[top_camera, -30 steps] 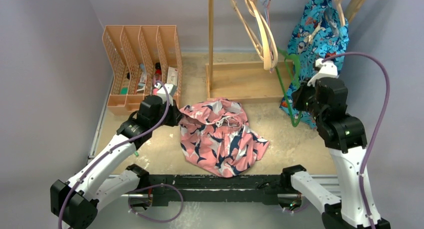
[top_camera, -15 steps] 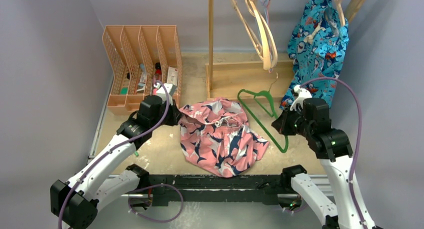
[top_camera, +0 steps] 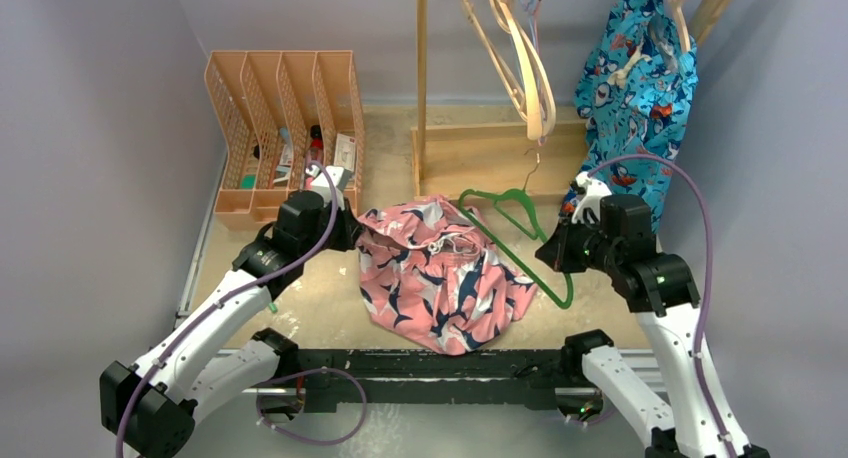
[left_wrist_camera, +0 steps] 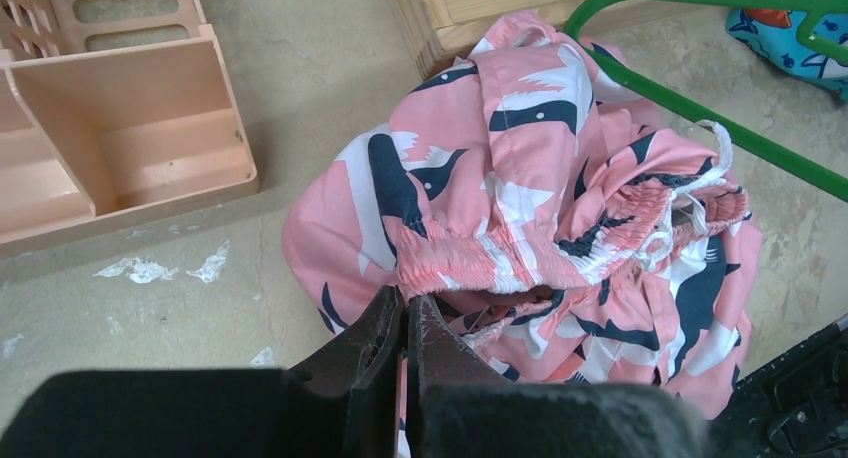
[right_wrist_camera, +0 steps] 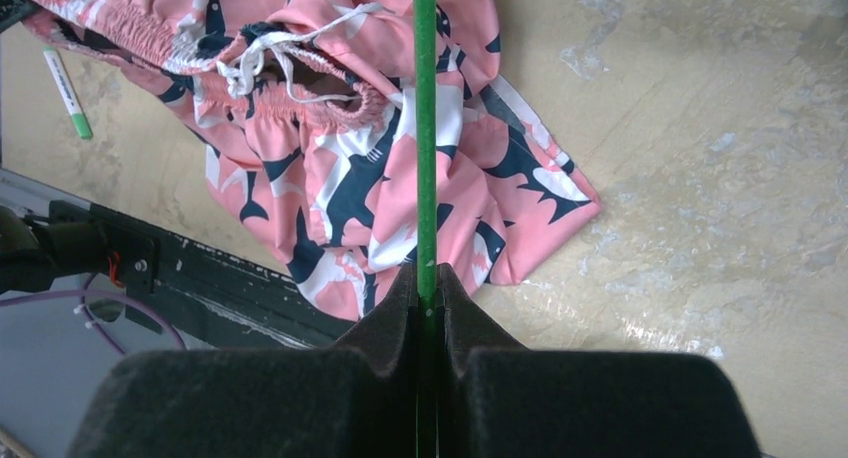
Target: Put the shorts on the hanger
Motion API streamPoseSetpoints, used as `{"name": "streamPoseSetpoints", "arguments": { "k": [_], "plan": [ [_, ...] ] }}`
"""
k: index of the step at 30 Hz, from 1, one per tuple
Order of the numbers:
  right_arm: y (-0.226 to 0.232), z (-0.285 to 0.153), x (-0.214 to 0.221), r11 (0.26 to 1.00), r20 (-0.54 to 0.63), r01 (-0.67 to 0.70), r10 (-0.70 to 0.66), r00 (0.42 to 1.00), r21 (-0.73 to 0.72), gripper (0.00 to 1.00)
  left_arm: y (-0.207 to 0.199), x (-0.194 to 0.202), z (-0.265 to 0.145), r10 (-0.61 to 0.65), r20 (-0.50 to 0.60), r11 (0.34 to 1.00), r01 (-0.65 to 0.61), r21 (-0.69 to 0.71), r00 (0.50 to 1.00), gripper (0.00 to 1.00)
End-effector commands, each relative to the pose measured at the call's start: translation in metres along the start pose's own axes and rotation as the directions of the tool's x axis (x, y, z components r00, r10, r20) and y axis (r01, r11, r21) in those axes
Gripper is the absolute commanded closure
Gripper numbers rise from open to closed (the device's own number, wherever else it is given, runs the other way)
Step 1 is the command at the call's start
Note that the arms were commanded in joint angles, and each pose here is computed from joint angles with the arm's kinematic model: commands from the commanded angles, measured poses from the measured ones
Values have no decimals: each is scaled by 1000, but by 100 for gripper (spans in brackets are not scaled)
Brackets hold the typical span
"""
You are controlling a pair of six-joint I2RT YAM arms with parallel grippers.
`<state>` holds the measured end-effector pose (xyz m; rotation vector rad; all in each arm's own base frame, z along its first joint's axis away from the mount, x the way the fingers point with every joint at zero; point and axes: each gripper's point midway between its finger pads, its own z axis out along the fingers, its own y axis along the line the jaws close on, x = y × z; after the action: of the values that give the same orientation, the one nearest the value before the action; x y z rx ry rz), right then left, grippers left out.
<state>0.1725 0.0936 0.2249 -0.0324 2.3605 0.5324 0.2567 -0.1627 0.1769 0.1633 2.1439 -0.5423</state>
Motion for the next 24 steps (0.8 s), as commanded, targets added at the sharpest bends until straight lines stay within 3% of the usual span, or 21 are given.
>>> {"name": "streamPoseSetpoints", "arguments": {
  "k": [1,9,19,24],
  "plan": [
    [13,2,-11,997,15,59,-59,998,-58,100,-4,-23,-3,-12,87,1000,11,10,996,100],
    [42,26,-8,986,-64,148,-153,986,-73,100,-2,-24,-5,-11,95,1000,12,-4,995,100],
    [104,1,-63,947,86,290,-280,956,-140,100,-2,-28,-6,-56,104,998,58,-16,993,100],
    [111,-18,-73,931,125,327,-309,943,-161,100,-2,-30,-7,-100,103,994,103,-25,990,100]
  ]
}}
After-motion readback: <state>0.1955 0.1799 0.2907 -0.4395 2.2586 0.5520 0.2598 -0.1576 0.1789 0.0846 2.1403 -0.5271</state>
